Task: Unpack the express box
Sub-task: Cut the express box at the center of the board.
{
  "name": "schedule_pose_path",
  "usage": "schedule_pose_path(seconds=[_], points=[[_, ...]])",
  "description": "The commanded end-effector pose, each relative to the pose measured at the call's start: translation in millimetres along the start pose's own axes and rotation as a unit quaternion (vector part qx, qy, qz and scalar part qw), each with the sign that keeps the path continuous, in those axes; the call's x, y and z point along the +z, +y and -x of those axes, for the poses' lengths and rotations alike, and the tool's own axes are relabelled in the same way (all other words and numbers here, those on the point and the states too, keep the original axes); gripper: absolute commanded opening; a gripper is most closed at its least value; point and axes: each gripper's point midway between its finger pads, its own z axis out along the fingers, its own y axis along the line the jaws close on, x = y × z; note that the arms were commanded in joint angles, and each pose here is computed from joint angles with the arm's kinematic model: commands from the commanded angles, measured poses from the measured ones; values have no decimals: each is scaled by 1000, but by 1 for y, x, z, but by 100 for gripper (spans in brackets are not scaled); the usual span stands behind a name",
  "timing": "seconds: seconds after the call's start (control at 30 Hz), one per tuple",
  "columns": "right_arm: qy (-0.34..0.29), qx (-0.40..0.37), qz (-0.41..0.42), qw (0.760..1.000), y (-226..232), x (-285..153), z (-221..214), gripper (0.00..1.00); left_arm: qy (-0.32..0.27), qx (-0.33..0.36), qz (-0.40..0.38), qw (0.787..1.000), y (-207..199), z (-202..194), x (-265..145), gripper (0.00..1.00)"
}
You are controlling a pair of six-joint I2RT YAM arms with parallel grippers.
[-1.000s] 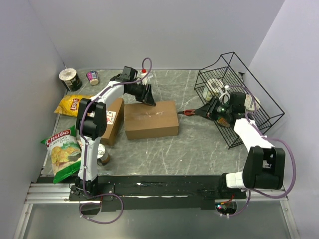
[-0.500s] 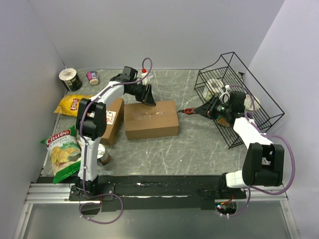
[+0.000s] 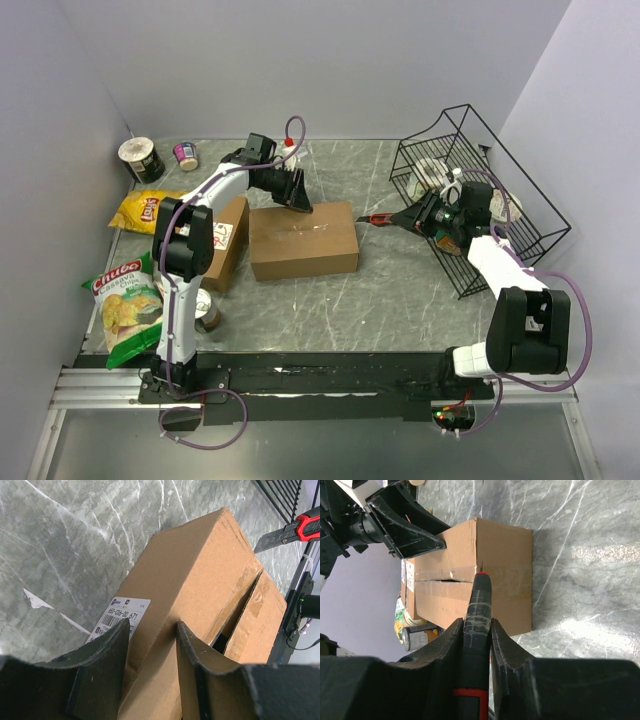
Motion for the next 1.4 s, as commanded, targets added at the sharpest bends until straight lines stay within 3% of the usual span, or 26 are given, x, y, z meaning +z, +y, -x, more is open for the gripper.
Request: schedule_pose_path(seconds=[0.0,0.4,0.93,1.37], points=[[-21,-38,41,998,29,-6,12,0,118,-10,180,976,101,-91,32,1],[15,-49,30,998,24,-10,-14,0,120,-12,187,975,105,-92,33,1],[117,-42,110,986,47,-30,-72,0,125,-27,254,959,128,-94,29,1],[202,-79,98,971,55,-74,-107,0,111,-27,261,959,129,-84,28,1]])
